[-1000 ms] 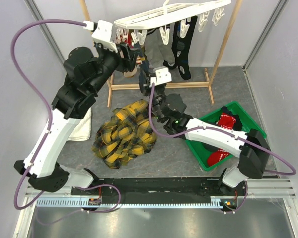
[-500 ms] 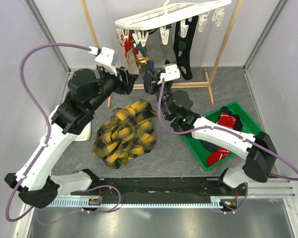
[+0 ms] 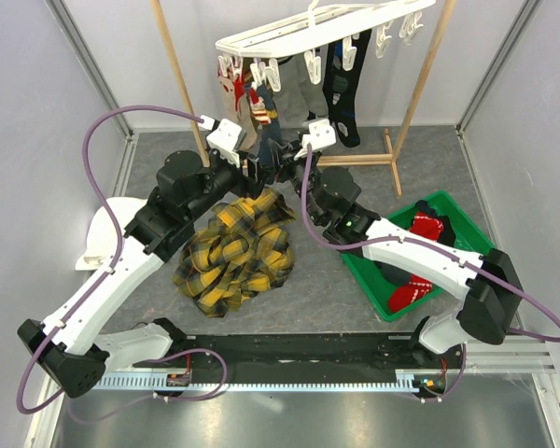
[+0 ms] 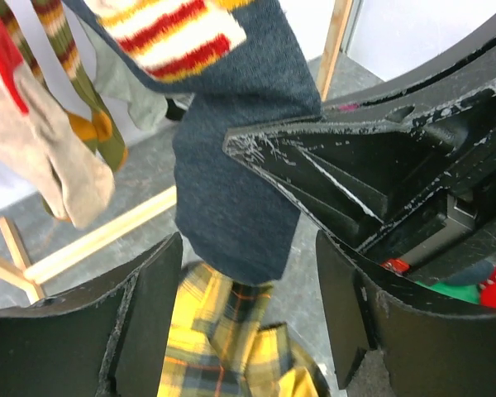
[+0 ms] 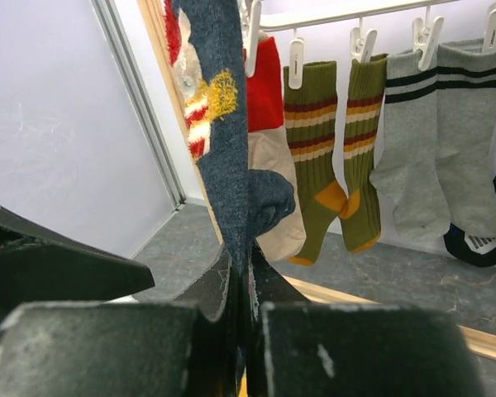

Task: Remove the socks clipped to the hanger

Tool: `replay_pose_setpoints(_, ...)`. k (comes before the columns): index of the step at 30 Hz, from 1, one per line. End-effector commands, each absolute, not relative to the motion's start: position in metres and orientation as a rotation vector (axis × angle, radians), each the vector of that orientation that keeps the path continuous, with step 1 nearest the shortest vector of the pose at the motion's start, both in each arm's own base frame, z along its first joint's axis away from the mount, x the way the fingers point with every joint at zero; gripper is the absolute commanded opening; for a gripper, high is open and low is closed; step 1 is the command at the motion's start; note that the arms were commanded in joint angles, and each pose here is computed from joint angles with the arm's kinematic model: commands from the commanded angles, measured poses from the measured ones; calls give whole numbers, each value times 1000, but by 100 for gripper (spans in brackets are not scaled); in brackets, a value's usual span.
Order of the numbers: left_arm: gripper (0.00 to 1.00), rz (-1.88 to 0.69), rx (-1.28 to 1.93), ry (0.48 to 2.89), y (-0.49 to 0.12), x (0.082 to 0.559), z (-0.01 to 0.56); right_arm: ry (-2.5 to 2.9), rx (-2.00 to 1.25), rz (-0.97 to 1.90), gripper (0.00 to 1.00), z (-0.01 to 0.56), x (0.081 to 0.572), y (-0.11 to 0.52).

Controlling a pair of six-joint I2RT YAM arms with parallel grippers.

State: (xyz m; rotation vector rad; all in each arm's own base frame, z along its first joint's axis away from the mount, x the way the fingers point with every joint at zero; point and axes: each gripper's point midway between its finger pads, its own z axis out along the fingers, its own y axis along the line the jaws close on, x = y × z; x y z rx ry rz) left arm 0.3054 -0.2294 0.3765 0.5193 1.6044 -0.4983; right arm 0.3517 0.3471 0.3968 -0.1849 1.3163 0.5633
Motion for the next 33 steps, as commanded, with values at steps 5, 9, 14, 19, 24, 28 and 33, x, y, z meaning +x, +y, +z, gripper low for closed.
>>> replay_pose_setpoints(5, 73, -459, 574, 1492, -243, 324, 381, 1241, -139, 737, 0, 444, 337, 355)
replay_pose_setpoints(9, 73, -465, 598, 1463, -247, 325, 380, 1236, -129, 751, 0, 448, 337, 355)
replay_pose_setpoints(14, 72, -442, 578, 1466, -247, 333, 377, 1240, -126, 785, 0, 451, 334, 358)
replay_pose_setpoints(19, 22, -436, 562, 1453, -246, 336, 381, 1255, -158, 804, 1, 448, 332, 365)
replay_pose_setpoints(24, 3, -439, 526, 1471, -242, 334, 384, 1260, -224, 740, 37, 462, 329, 360)
replay_pose_setpoints(28, 2, -412, 475, 1505, -233, 336, 385, 1281, -256, 679, 49, 476, 326, 349)
replay_pose_setpoints(33, 2, -413, 436, 1510, -226, 332, 390, 1273, -220, 572, 54, 505, 328, 324)
